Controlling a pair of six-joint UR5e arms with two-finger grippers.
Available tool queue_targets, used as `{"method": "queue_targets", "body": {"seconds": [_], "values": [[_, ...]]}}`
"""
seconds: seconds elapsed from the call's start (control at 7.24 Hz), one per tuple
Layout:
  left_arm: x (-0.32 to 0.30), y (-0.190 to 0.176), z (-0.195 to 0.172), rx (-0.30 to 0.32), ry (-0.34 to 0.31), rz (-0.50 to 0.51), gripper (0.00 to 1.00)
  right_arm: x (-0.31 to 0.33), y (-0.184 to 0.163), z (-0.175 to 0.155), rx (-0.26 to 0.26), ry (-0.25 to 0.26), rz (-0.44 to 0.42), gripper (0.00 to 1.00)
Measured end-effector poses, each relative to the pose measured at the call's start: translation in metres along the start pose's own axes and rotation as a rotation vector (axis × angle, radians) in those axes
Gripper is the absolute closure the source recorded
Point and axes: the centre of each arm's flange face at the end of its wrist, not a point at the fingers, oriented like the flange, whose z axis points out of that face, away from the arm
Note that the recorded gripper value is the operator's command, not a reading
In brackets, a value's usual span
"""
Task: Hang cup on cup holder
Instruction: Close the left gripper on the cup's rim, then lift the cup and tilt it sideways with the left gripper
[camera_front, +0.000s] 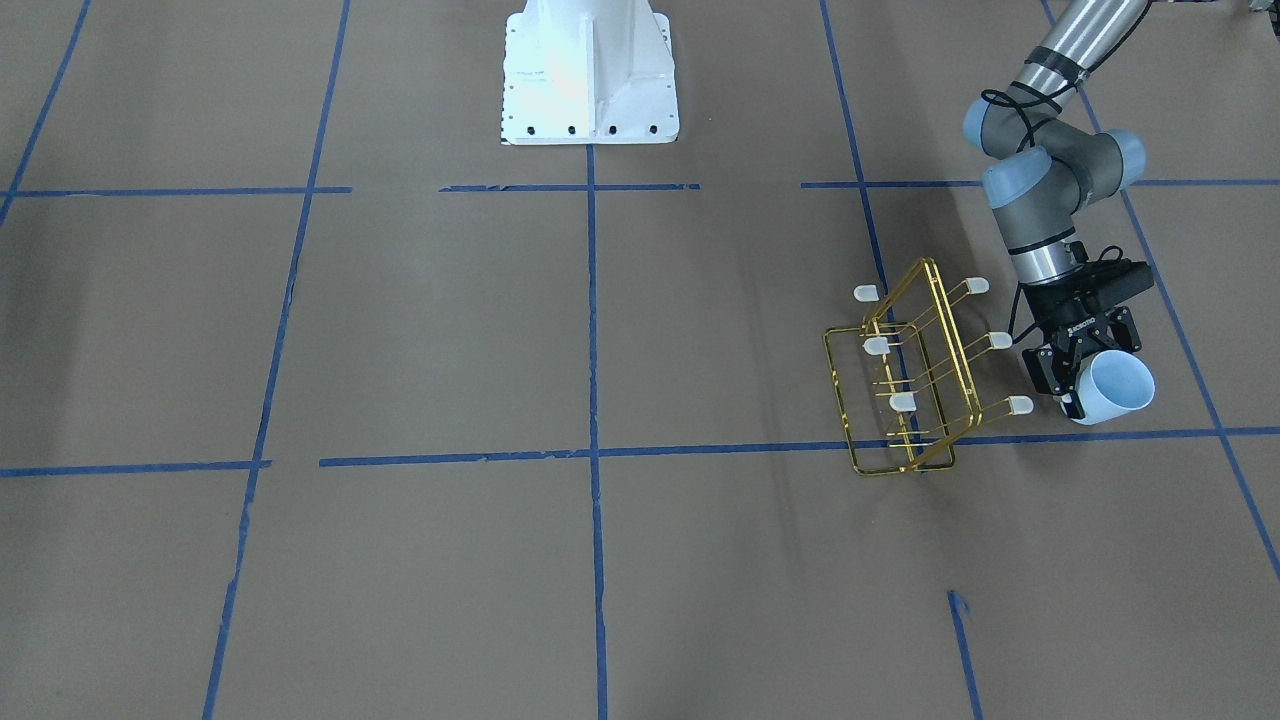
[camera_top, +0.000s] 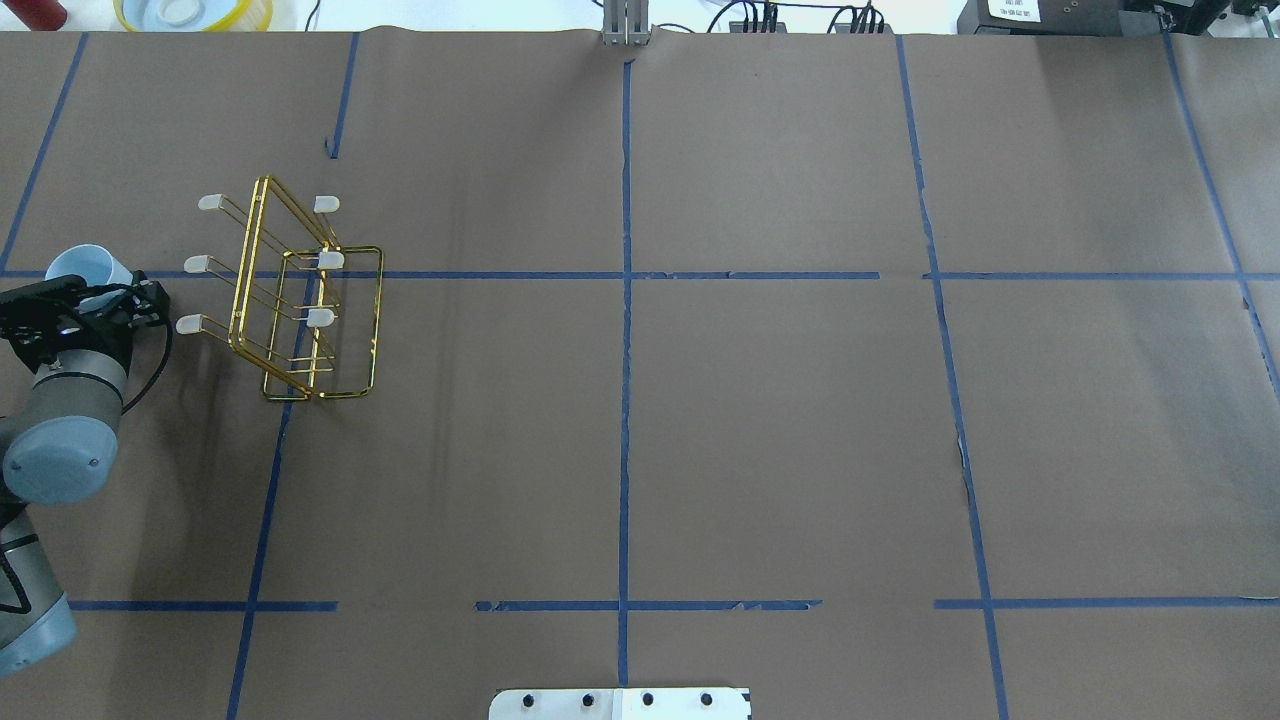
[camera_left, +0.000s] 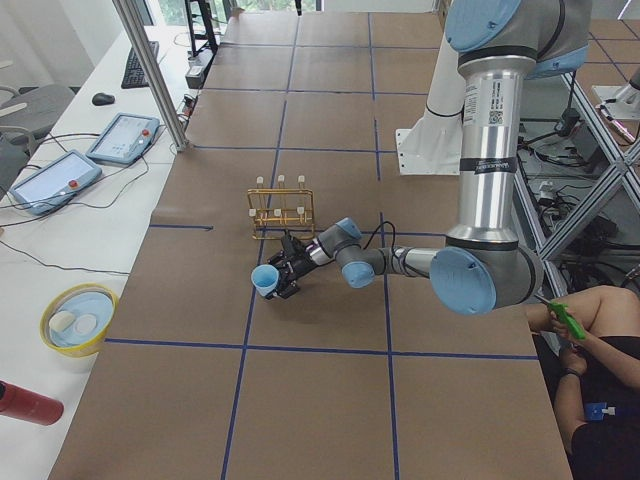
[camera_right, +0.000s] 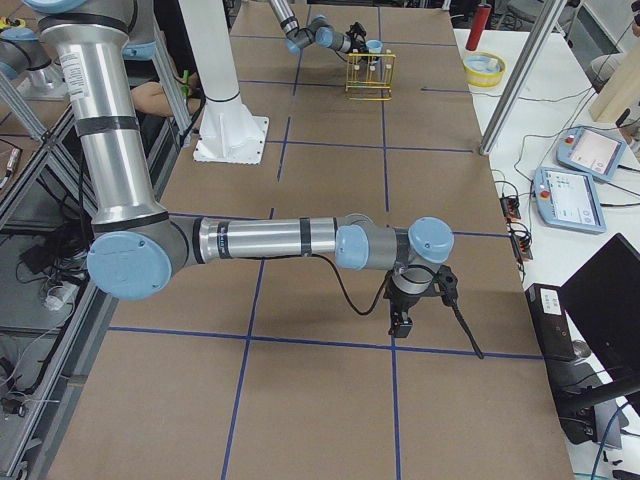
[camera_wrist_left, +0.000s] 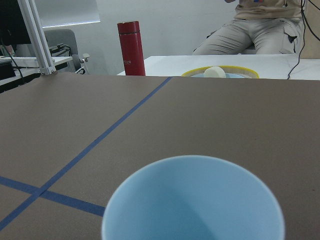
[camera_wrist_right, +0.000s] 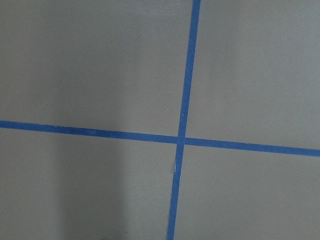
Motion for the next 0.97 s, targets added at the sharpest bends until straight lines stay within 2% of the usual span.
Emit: {"method": "queue_targets", "body": {"seconds": [0.28,0.41,0.69,0.97], "values": [[0.008,-0.037,-0.006,0.002,0.039,-0.079,1.0,0.0,0.0,0.0,0.0,0.0,-0.001,0.0],[0.007,-0.058,-0.011,-0.019,0.055,-0.111,1.0,0.0,0.0,0.0,0.0,0.0,0.0,0.0],[-0.019,-0.091,-0.03,-0.033,0.072,-0.12,1.0,0.0,0.0,0.0,0.0,0.0,0.0,0.0],[-0.06,-0.117,-0.062,-0.029,0.146,-0.177,1.0,0.0,0.0,0.0,0.0,0.0,0.0,0.0]]}}
